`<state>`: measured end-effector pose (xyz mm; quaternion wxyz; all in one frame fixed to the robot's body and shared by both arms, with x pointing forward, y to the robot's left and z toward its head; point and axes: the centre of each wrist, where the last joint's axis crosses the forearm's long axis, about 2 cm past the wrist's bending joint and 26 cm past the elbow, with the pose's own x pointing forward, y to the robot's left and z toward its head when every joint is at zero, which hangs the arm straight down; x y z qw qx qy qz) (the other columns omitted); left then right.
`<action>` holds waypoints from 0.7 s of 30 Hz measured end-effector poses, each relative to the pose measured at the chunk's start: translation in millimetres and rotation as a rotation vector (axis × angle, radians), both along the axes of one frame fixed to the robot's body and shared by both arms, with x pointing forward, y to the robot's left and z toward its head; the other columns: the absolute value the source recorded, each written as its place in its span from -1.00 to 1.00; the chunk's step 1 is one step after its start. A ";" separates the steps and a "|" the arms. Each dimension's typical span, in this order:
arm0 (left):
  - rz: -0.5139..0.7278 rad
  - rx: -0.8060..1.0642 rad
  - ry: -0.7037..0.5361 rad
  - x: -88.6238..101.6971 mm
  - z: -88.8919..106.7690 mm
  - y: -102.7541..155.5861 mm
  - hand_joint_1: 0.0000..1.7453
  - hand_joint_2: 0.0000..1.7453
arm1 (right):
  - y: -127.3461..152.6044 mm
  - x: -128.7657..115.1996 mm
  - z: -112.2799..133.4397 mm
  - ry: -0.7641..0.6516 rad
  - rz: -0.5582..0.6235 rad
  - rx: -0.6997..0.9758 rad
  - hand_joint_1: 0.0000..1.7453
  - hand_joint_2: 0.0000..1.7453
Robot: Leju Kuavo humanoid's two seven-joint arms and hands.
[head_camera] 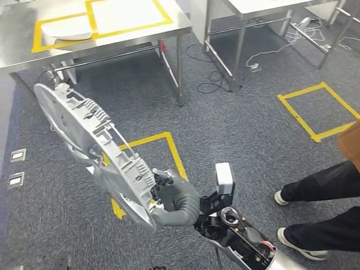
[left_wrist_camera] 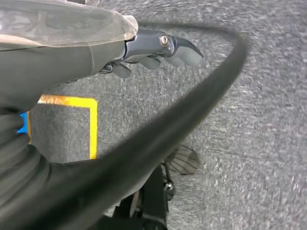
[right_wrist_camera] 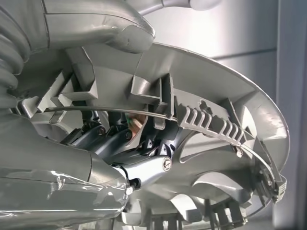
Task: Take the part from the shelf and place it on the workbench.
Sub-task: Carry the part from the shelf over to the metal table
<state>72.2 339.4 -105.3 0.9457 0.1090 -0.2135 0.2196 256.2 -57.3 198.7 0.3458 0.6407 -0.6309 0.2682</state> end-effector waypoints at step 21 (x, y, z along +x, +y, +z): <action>0.002 -0.006 0.003 -0.2 -0.1 -0.8 -1.00 1.00 | -2.0 -1.2 -6.8 0.001 -0.017 -0.046 0.84 1.00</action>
